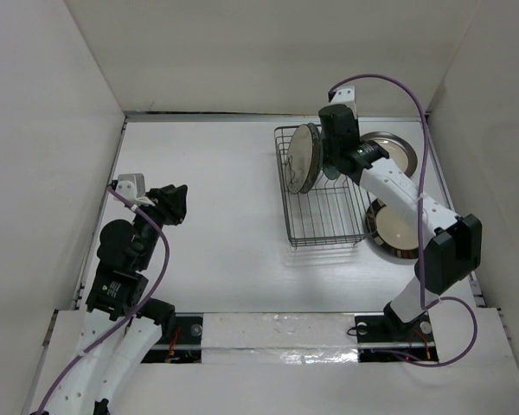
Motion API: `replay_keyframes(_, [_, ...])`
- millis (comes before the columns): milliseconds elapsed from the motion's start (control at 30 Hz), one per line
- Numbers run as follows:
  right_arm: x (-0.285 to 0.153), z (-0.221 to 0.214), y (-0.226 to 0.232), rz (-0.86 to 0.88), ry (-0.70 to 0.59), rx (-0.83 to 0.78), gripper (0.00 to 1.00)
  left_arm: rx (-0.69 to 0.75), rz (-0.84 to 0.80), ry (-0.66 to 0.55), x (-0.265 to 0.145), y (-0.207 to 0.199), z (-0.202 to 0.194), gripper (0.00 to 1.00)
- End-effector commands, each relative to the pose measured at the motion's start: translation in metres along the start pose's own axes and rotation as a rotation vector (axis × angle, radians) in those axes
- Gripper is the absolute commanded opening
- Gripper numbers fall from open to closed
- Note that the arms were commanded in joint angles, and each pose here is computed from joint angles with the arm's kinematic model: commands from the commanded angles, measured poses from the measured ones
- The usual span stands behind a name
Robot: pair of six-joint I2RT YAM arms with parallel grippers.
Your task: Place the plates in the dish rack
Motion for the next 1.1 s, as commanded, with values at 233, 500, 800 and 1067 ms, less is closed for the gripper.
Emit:
replay_keyframes(233, [-0.028,0.065,-0.009,0.047,-0.167,0.207,0.0,-0.01,-0.017,-0.033,0.001,-0.002,0.003,0.33])
replay_keyframes(500, [-0.015,0.047,0.002,0.089,-0.114,0.216,0.0,-0.01,-0.021,-0.036,0.0,-0.003,0.004,0.33])
replay_keyframes(800, [-0.006,0.021,0.014,0.012,-0.091,0.159,0.0,-0.011,-0.02,-0.031,0.001,-0.003,0.003,0.33])
replay_keyframes(1067, [0.0,-0.01,0.037,0.039,-0.046,0.165,0.0,-0.01,-0.022,-0.023,0.003,-0.003,0.001,0.33])
Point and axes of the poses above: each gripper's point midway between its finger pads, its own x axis out along the fingers, its own y axis along the line the jaws close on, z = x × y, the point moved 8 cm from there along -x, back along the fingers, and after that the axes turned 10 degrees about x, right-handed, at the moved point
